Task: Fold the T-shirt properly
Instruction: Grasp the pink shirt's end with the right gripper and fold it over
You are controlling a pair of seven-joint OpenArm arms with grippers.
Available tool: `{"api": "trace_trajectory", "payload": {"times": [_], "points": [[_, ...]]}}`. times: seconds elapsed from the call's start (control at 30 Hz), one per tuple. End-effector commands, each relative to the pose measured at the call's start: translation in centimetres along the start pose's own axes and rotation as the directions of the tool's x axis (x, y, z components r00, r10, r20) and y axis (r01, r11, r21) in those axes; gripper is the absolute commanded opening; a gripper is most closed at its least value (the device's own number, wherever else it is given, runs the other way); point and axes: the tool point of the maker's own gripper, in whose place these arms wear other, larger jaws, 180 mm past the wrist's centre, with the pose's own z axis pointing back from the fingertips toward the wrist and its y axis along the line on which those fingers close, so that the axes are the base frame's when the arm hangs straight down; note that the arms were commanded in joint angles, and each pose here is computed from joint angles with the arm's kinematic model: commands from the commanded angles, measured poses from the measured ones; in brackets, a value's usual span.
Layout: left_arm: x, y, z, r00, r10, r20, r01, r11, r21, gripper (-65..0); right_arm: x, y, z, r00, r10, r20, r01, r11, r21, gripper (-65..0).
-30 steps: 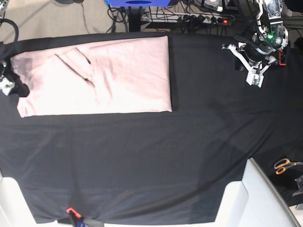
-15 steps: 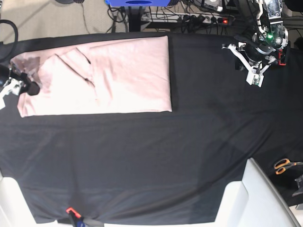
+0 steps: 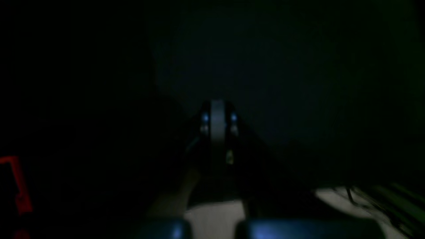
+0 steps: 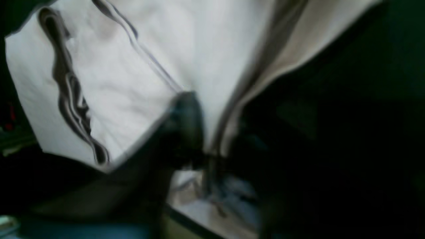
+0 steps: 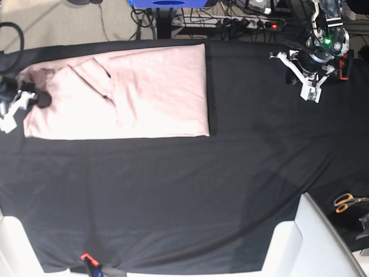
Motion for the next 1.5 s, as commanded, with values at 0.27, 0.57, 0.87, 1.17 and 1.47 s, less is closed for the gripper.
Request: {"api": "trace_trajectory", "payload": {"times": [0.27,0.57,0.87,1.17,1.47], "points": [[0.4,0.5,0.4,1.0,-0.009,0.02,0.009,1.0,0.008,-65.0,-2.4,-1.1,0.0,0.986,0.042,-0.164,-0.055,0.996,-0.073,-64.4],[-0.8,1.0,0.9,1.0,-0.023,-0.007,0.023,1.0,0.015,-65.0,-0.2,6.9,0.4,0.939,0.341,-0.05,-0.34,0.94,0.024,-64.4],[-1.6,3.6,1.8,1.0,0.003,-0.023,-0.001,0.997,0.076,-65.0,3.8,12.9,2.6,0.901,0.405,0.155,-0.392,0.913,-0.112,-64.4],[-2.4,3.7,1.6,0.999,0.012,-0.041,-0.009,0.997,0.076,-65.0,2.8,17.7,2.3,0.849,0.519,0.099,-0.497,0.848,-0.185,-64.4],[-2.4,3.7,1.6,0.999,0.012,-0.041,-0.009,0.997,0.076,-65.0,0.5,21.2,1.1,0.881,0.47,0.052,-0.462,0.879,-0.121,-64.4]]}}
